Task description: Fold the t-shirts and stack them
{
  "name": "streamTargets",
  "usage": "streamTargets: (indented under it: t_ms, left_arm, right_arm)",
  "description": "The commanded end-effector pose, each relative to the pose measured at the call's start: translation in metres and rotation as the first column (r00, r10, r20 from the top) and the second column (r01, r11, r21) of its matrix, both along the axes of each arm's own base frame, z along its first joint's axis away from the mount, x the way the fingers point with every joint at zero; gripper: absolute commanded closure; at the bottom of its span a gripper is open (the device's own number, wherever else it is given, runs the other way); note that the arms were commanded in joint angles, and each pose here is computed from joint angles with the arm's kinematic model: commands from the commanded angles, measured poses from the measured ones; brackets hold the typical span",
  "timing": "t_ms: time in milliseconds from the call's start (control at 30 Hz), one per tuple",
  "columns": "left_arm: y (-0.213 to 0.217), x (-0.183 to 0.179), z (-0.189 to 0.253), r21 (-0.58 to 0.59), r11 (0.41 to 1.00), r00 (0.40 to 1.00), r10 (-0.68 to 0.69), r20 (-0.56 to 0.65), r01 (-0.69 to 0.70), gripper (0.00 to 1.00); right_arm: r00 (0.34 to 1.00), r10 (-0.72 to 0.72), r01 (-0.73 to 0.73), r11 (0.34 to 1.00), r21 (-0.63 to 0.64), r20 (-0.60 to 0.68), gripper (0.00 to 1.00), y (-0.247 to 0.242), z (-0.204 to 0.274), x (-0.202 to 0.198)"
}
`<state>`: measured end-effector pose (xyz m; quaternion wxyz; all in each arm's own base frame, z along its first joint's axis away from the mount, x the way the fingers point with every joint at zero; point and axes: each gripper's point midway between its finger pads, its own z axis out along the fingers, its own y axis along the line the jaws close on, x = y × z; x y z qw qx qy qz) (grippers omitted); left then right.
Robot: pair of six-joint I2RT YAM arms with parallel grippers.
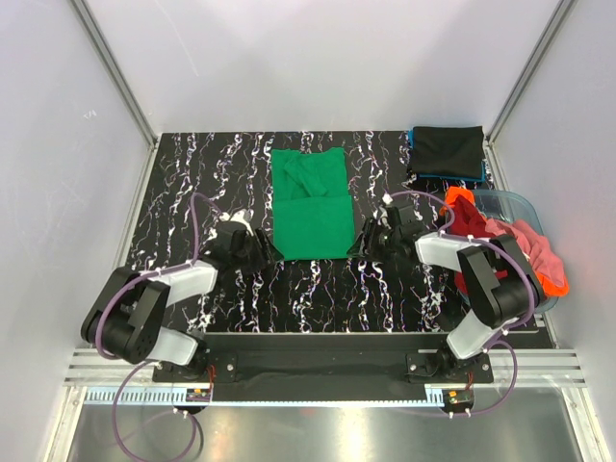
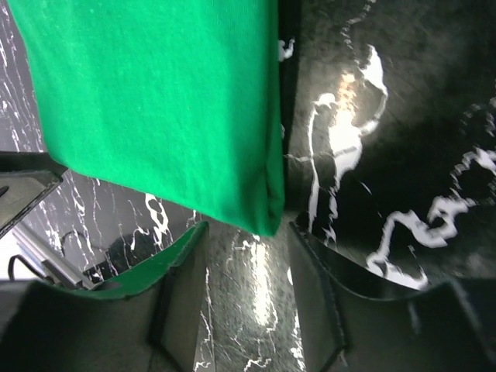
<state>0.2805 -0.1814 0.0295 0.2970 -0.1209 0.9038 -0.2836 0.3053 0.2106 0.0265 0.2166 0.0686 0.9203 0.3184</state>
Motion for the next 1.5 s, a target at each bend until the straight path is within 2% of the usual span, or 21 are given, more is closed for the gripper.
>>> streamTargets:
  t_ms: [0,233,633,867,1000,1033,1133,1467]
  left_arm:
    - [0.003,-0.003,-0.014,0.040,0.999,0.998,0.005,-0.057,-0.003,0.41]
    - [0.002,0.000,-0.020,0.051,0.999,0.996,0.007,-0.084,-0.003,0.43]
    - [-0.001,0.000,-0.024,0.061,0.998,0.995,0.001,-0.101,0.005,0.61]
    - [-0.001,0.001,-0.024,0.072,0.997,0.995,0.006,-0.095,0.001,0.80]
    - [0.000,0.000,-0.025,0.079,0.997,0.995,0.010,-0.099,-0.003,0.89]
    - [0.000,0.000,-0.024,0.079,0.997,0.995,0.010,-0.097,-0.002,0.92]
    - [0.001,0.000,-0.025,0.085,0.996,0.995,0.019,-0.098,-0.011,0.99]
    - [0.003,-0.007,-0.016,0.089,0.996,0.998,0.025,-0.063,-0.019,1.00]
  right_arm:
    - [0.999,0.030,-0.031,0.999,-0.012,-0.030,0.48,0.002,-0.011,0.000]
    - [0.999,0.036,-0.037,0.999,-0.011,-0.037,0.54,0.002,-0.013,-0.001]
    - [0.999,0.035,-0.035,0.999,-0.011,-0.040,0.65,0.003,-0.014,-0.002]
    - [0.999,0.030,-0.031,0.999,-0.014,-0.044,0.78,0.002,-0.016,-0.002]
    - [0.999,0.028,-0.029,0.999,-0.014,-0.047,0.89,0.002,-0.017,-0.002]
    - [0.999,0.029,-0.030,0.999,-0.014,-0.046,0.94,0.002,-0.017,-0.002]
    - [0.998,0.032,-0.033,0.999,-0.012,-0.052,1.00,0.002,-0.018,-0.002]
    - [0.999,0.023,-0.023,1.000,-0.012,-0.030,1.00,-0.001,-0.008,-0.007]
